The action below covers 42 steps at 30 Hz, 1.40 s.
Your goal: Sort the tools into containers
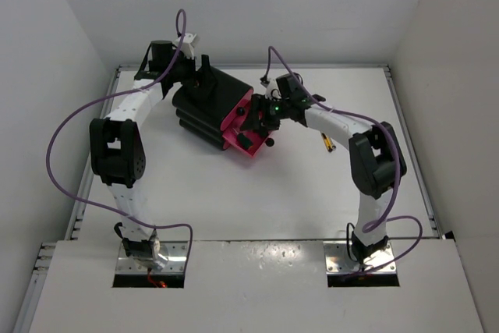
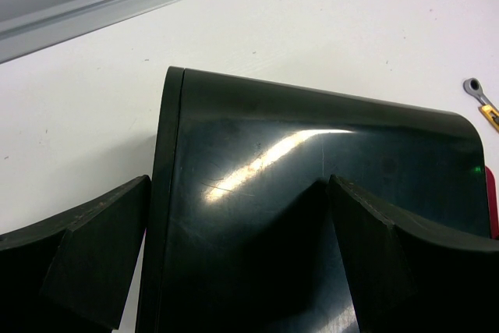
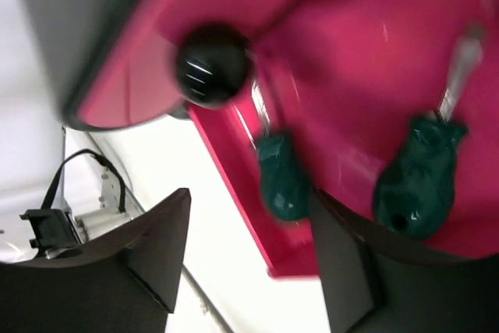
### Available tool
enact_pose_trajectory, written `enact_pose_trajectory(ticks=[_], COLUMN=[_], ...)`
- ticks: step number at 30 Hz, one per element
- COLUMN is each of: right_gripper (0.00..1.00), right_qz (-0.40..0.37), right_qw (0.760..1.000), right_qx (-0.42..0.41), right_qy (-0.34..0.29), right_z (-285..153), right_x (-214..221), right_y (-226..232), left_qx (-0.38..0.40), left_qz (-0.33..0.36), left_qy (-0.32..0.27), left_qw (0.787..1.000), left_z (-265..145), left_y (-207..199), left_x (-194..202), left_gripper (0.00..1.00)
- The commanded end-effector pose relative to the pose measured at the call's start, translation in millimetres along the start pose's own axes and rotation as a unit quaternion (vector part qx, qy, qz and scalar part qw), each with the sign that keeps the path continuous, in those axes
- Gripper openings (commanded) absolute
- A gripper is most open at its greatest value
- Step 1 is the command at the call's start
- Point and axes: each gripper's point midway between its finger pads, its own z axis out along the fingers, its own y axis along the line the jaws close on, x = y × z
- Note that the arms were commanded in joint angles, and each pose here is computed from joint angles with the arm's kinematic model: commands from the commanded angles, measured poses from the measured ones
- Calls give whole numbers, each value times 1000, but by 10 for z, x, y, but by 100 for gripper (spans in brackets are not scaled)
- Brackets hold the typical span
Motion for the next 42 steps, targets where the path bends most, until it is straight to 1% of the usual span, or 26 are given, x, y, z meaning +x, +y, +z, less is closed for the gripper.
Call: enact_pose_trajectory(ticks=[1, 4, 6, 9, 11, 12, 13, 14, 17, 20, 22, 25, 27, 28, 30, 31, 32, 33, 35, 36, 37, 38, 39, 40, 41, 42], right_gripper=[64, 66, 62, 59, 59, 58, 58, 58, 59, 60, 62, 64, 64, 64, 64, 64, 64, 64, 63, 61, 60, 59, 56, 54, 48, 45], right_qz=[-50, -73, -91, -142, -186, -183, -218, -228, -287, -294, -284, -275, -237, -216, -120, -93, -64, 0, 26, 86, 88, 116, 184, 205, 207, 262], right_qw=[998, 996, 993, 986, 977, 980, 973, 972, 955, 950, 952, 954, 966, 974, 992, 996, 998, 999, 996, 990, 987, 983, 969, 962, 959, 944], right_qx=[-15, -23, -34, -48, -37, -29, -13, 4, 66, 102, 106, 115, 102, 74, 47, 3, -16, -29, -85, -112, -132, -145, -162, -175, -191, -201], right_qy=[-43, -51, -59, -73, -93, -75, -76, -60, -33, 23, 40, 21, 6, 3, 15, 16, 11, 19, 3, 16, 2, 3, 22, 27, 12, 20], right_z=[-52, -173, -303, -677, -936, -947, -1030, -1082, -1115, -1097, -1017, -940, -869, -825, -766, -741, -736, -724, -690, -713, -688, -666, -682, -666, -631, -661], right_x=[-329, -383, -411, -375, -369, -186, -169, -6, 186, 410, 492, 442, 412, 375, 450, 483, 505, 651, 642, 753, 703, 729, 838, 866, 819, 878], right_y=[227, 346, 424, 501, 443, 271, 102, -45, -490, -815, -932, -962, -907, -789, -821, -700, -662, -670, -506, -443, -404, -430, -422, -410, -458, -465], left_qx=[-35, -35, -35, -31, -31, -31, -31, -26, -26, -26, -26, -26, -26, -26, -26, -26, -26, -26, -26, -26, -26, -26, -26, -26, -26, -26], left_qz=[-41, -41, -41, -42, -42, -42, -42, -43, -43, -43, -43, -43, -43, -43, -43, -41, -41, -41, -41, -41, -43, -43, -43, -43, -43, -43], left_qy=[226, 226, 226, 226, 225, 225, 225, 225, 225, 225, 225, 225, 225, 225, 225, 221, 221, 221, 221, 221, 225, 225, 225, 225, 225, 225], left_qw=[973, 973, 973, 973, 973, 973, 973, 973, 973, 973, 973, 973, 973, 973, 973, 974, 974, 974, 974, 974, 973, 973, 973, 973, 973, 973], left_z=[82, 82, 82, 84, 84, 84, 84, 86, 87, 87, 87, 87, 87, 87, 87, 72, 72, 72, 72, 72, 60, 60, 60, 60, 60, 60], left_y=[136, 136, 136, 120, 120, 120, 120, 104, 104, 104, 104, 104, 104, 104, 104, 96, 96, 96, 96, 96, 91, 91, 91, 91, 91, 91], left_x=[1557, 1557, 1557, 1554, 1554, 1554, 1554, 1552, 1552, 1552, 1552, 1552, 1552, 1552, 1552, 1513, 1512, 1512, 1512, 1512, 1530, 1530, 1530, 1530, 1530, 1530], left_gripper=[99, 99, 99, 99, 99, 99, 99, 99, 99, 99, 99, 99, 99, 99, 99, 99, 99, 99, 99, 99, 99, 99, 99, 99, 99, 99])
